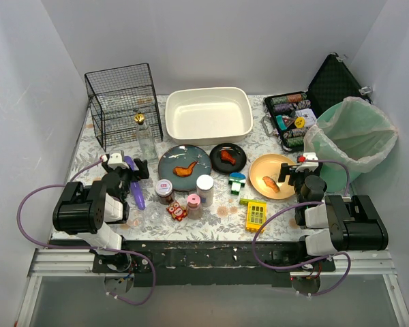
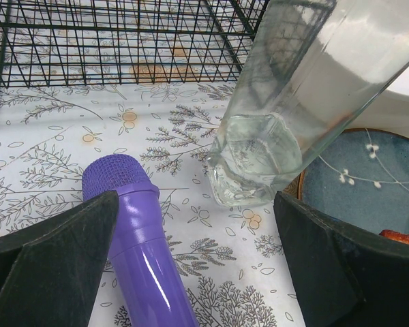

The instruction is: Clear the kitchen counter

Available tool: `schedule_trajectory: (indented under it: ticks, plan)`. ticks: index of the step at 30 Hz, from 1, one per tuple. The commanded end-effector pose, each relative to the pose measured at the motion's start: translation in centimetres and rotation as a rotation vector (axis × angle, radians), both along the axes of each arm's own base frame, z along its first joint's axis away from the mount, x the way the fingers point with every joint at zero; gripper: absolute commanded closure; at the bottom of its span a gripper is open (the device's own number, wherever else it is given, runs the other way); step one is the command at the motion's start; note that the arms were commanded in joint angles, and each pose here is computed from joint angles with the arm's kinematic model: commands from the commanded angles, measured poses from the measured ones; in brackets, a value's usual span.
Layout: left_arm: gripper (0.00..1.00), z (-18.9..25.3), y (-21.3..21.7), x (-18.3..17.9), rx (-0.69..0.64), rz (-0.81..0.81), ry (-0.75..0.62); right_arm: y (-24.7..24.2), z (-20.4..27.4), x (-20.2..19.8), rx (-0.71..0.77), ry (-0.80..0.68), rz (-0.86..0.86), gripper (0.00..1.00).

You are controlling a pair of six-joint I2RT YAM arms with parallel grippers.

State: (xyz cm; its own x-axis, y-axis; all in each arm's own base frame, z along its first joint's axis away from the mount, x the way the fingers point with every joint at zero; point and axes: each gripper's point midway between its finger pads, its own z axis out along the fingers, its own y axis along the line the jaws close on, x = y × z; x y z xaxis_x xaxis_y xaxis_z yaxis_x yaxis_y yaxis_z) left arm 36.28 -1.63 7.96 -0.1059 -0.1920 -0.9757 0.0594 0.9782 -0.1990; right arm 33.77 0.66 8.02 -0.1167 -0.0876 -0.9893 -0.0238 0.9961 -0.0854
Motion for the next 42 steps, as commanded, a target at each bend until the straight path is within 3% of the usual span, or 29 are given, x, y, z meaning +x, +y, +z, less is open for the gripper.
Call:
schedule_trajectory:
  ticks: [1, 14, 22, 29, 33, 42]
  plan:
    - [0.02, 1.0, 0.0, 0.4, 0.011, 0.005, -0.03, 0.0, 1.4, 0.9, -0.006, -0.046, 0.003, 0.03]
    - [0.02, 1.2, 0.3, 0.5, 0.012, 0.021, -0.025, 0.0, 1.3, 0.9, -0.009, -0.043, 0.003, 0.03]
    - [0.02, 4.7, -0.3, -0.5, 0.023, 0.038, -0.084, -0.1, 1.3, 0.9, -0.008, -0.043, 0.0, 0.03]
    - [0.02, 6.5, -0.1, -1.7, 0.015, 0.052, -0.045, -0.1, 1.4, 0.9, -0.009, -0.044, 0.0, 0.03]
    - [0.02, 7.7, -1.8, -2.3, -0.015, -0.033, -0.026, 0.0, 1.3, 0.9, -0.011, -0.043, 0.003, 0.03]
    - [0.02, 9.1, -2.9, -1.3, -0.027, -0.031, 0.026, 0.0, 1.4, 0.9, -0.009, -0.044, 0.003, 0.03]
